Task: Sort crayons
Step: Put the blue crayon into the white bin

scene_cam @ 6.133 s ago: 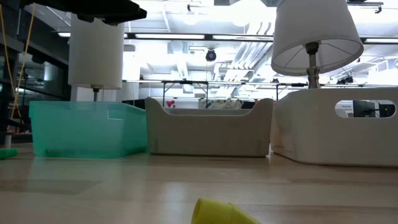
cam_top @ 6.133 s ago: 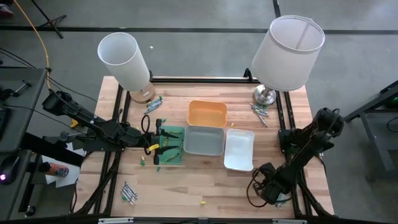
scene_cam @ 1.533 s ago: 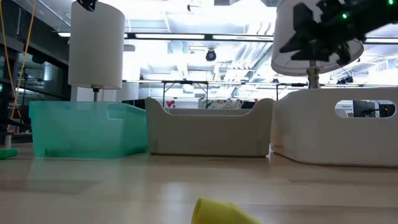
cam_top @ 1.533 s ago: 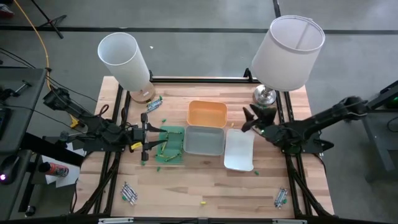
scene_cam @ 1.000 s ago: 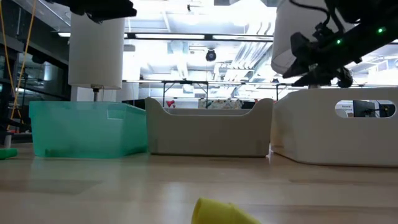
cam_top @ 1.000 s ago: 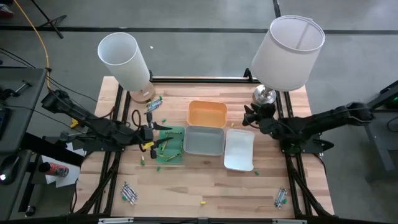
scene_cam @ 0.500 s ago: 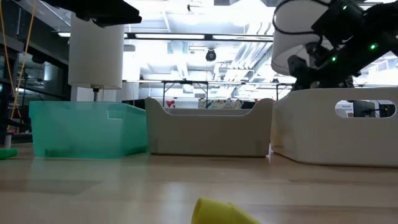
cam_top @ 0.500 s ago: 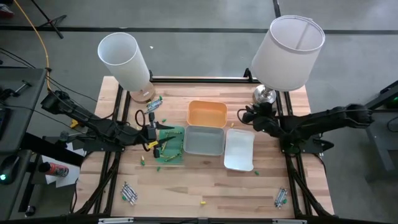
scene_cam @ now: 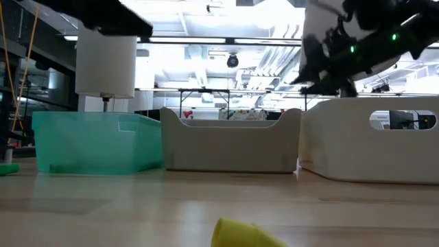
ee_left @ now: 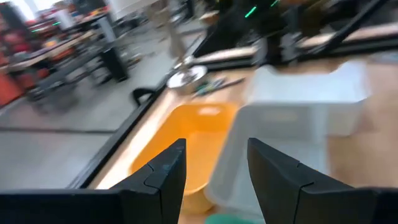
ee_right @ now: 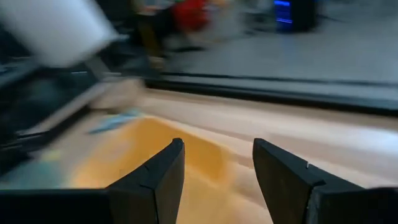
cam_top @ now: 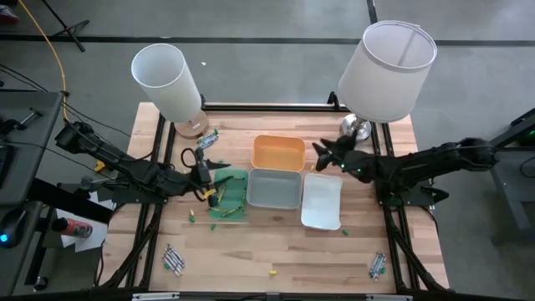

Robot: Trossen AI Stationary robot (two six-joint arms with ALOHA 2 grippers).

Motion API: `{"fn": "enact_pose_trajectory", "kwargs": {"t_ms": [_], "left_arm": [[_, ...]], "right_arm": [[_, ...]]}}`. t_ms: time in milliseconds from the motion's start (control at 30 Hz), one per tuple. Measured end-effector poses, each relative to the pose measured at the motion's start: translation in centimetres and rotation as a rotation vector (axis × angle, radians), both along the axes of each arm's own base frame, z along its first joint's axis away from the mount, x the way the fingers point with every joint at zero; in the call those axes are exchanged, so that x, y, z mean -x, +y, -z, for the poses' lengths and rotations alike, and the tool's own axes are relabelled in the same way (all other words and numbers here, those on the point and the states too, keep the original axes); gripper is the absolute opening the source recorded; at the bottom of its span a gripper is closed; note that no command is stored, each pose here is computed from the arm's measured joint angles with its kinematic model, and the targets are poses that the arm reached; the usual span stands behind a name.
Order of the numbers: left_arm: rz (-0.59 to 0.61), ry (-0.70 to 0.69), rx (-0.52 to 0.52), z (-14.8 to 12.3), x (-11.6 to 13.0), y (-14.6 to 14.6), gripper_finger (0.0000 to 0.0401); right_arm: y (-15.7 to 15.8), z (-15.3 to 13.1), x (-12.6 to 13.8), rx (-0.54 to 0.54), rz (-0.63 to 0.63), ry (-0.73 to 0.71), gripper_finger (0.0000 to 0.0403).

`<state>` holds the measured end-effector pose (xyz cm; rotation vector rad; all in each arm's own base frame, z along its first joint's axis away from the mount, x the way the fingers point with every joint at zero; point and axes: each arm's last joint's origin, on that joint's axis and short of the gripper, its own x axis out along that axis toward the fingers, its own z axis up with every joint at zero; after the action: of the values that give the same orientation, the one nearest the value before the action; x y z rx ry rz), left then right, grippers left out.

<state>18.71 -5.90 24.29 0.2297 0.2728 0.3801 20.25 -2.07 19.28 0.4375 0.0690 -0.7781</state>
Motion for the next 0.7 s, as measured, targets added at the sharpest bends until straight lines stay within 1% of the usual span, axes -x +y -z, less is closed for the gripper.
{"fn": "enact_pose_trajectory", "kwargs": {"t_ms": [100,167,267,400,467,567,700], "left_arm": [[-0.074,0.039,-0.024,0.5,0.3,0.3,0.0158],[-0.119,0.055,-0.030,0.7,0.4,0.5,0.0158],[-0.225,0.045,-0.004,1.0,0.4,1.3,0.0158],[-0.420,0.050,0.091,1.9,0.6,3.7,0.0158],[-0.497,0.099,0.168,2.8,0.9,5.3,0.0158],[-0.613,0.212,0.276,4.4,1.5,7.6,0.0158],[-0.755,0.323,0.327,6.9,2.5,10.2,0.0158]], "right_arm": [[0.8,-1.1,-0.5,0.046,-0.150,-0.073,0.0183],[1.4,-1.4,-0.9,0.075,-0.227,-0.111,0.0183],[2.1,-1.5,-1.8,0.123,-0.296,-0.161,0.0183],[2.4,-0.7,-3.1,0.152,-0.333,-0.181,0.0183],[2.3,-0.3,-3.8,0.151,-0.327,-0.167,0.0183],[2.0,-0.1,-5.2,0.148,-0.320,-0.140,0.0183],[1.8,-0.3,-7.4,0.138,-0.373,-0.106,0.0183]]}}
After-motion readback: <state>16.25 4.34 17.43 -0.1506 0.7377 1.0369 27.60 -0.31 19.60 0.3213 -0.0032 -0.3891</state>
